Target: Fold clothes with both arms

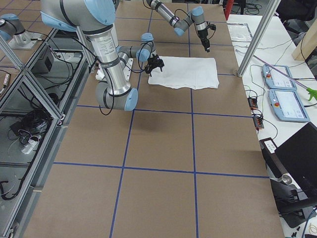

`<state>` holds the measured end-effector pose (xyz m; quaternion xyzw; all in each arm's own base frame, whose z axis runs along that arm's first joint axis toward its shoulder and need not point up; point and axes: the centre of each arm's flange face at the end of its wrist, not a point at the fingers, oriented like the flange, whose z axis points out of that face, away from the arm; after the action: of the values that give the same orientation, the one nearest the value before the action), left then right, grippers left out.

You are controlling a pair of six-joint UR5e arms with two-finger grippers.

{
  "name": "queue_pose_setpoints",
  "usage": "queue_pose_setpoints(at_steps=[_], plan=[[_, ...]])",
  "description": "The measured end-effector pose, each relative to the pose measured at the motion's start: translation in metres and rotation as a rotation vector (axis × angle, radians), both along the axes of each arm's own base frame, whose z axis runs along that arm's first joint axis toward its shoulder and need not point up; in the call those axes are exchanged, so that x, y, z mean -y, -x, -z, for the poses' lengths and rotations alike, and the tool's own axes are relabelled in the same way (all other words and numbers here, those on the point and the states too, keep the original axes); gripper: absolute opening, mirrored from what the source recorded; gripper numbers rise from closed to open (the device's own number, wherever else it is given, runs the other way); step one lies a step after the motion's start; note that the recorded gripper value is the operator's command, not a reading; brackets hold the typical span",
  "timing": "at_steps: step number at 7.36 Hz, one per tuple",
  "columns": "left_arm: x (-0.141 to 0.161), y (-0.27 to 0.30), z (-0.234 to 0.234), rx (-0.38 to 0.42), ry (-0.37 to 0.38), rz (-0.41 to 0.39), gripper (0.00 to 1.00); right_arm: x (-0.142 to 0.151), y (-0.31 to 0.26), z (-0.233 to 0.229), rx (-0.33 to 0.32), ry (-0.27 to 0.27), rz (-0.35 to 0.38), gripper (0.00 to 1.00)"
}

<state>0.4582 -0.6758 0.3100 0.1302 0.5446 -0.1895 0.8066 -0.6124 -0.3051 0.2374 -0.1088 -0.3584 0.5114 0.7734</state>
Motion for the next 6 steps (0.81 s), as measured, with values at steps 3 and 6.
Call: queue_pose_setpoints(at_steps=[3,6], plan=[[-0.0013,0.0025,0.0042,-0.002,-0.006,0.006,0.54,-0.0051,0.0013,-0.0015,0.005,0.022,-0.016,0.99],[-0.0041,0.0053,0.0048,-0.005,-0.01,0.008,0.54,-0.0001,-0.0015,-0.0067,-0.015,0.028,-0.027,0.98]])
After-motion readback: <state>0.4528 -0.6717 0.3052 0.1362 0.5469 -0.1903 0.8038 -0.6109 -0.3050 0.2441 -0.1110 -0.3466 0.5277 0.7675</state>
